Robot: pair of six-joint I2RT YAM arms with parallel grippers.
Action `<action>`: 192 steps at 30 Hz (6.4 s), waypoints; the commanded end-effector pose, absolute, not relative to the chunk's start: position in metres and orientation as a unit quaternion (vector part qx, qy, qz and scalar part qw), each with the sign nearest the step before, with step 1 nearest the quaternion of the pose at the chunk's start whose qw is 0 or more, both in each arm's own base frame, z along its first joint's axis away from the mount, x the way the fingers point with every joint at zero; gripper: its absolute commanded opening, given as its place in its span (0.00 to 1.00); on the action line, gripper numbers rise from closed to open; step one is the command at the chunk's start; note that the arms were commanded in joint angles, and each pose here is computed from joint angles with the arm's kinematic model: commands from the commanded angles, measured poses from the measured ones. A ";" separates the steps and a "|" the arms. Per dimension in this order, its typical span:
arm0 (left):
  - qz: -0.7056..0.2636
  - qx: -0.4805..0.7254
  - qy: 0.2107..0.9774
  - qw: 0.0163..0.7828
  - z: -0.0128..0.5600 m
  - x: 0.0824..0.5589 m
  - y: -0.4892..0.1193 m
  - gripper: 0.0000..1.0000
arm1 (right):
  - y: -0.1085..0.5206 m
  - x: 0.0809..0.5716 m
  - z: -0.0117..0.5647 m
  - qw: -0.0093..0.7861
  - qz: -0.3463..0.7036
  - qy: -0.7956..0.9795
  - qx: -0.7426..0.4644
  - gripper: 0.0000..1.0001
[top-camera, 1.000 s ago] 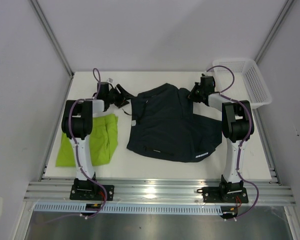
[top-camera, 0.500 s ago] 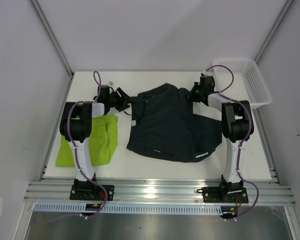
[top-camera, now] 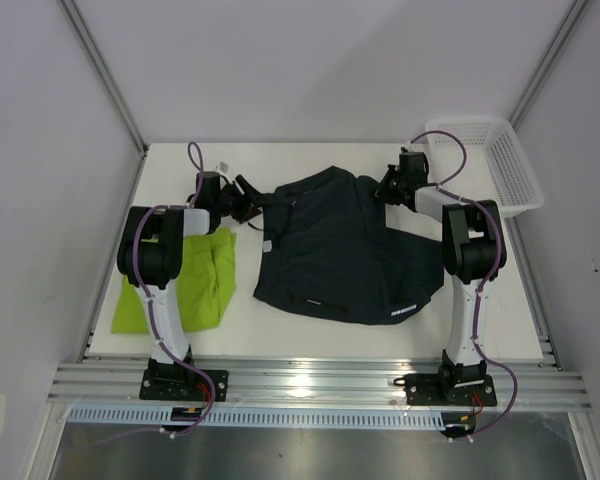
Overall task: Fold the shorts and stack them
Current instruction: Flatten the shorts out
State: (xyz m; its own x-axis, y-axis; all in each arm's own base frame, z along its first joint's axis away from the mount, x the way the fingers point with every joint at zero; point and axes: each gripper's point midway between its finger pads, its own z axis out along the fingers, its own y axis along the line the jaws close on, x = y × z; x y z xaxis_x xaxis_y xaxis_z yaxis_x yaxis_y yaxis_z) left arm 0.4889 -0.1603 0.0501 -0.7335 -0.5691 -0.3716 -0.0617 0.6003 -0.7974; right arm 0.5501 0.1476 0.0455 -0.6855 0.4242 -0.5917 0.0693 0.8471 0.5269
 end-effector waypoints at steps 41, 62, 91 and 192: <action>-0.403 -0.184 0.827 0.347 0.071 0.525 -0.154 0.61 | 0.157 0.557 0.056 0.381 0.250 0.882 0.123 0.00; -0.501 -0.182 0.803 0.267 0.047 0.538 -0.186 0.61 | 0.160 0.557 0.055 0.379 0.253 0.882 0.122 0.00; -0.467 -0.266 0.733 0.417 0.079 0.544 -0.088 0.00 | 0.133 0.541 0.071 0.405 0.277 0.855 0.165 0.00; -0.366 -0.265 0.787 0.420 0.062 0.531 -0.069 0.00 | 0.039 0.592 0.086 0.410 0.122 0.895 0.128 0.00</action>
